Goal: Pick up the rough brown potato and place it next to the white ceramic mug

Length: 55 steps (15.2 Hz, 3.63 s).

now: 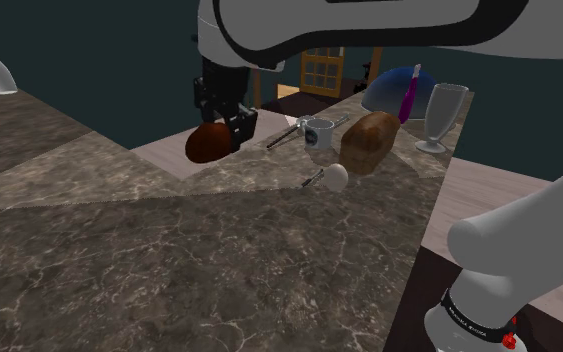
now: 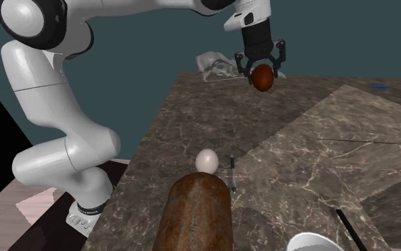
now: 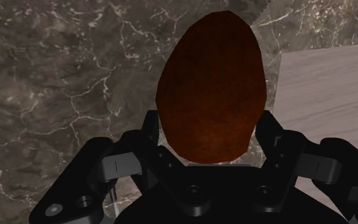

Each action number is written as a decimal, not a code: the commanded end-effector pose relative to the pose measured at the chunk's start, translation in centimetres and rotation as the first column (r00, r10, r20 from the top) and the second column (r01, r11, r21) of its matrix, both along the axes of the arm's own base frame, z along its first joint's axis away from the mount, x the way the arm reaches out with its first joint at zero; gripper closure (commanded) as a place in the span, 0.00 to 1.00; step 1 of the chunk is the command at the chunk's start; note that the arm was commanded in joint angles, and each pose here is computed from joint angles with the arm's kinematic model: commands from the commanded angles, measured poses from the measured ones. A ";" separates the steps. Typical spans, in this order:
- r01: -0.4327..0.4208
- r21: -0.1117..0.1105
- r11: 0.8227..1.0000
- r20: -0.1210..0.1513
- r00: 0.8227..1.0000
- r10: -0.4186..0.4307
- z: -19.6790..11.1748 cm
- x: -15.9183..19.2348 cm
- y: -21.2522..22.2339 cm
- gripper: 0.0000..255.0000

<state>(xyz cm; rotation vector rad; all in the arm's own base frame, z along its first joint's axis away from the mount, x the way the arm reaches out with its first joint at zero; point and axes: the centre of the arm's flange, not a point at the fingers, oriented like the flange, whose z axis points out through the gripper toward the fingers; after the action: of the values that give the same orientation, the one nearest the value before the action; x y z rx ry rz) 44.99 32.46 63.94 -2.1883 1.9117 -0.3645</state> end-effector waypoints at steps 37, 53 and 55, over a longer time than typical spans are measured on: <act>0.000 0.000 1.000 0.000 1.000 0.000 -6.2 16.0 -30.0 1.00; 0.000 0.000 1.000 0.000 1.000 0.000 -13.8 16.0 -30.0 1.00; 0.000 0.000 1.000 0.000 1.000 0.000 -13.8 16.0 -30.0 1.00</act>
<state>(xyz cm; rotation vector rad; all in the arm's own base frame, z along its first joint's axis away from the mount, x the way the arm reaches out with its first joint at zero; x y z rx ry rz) 61.04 2.41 50.75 -2.1800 1.9076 -0.3823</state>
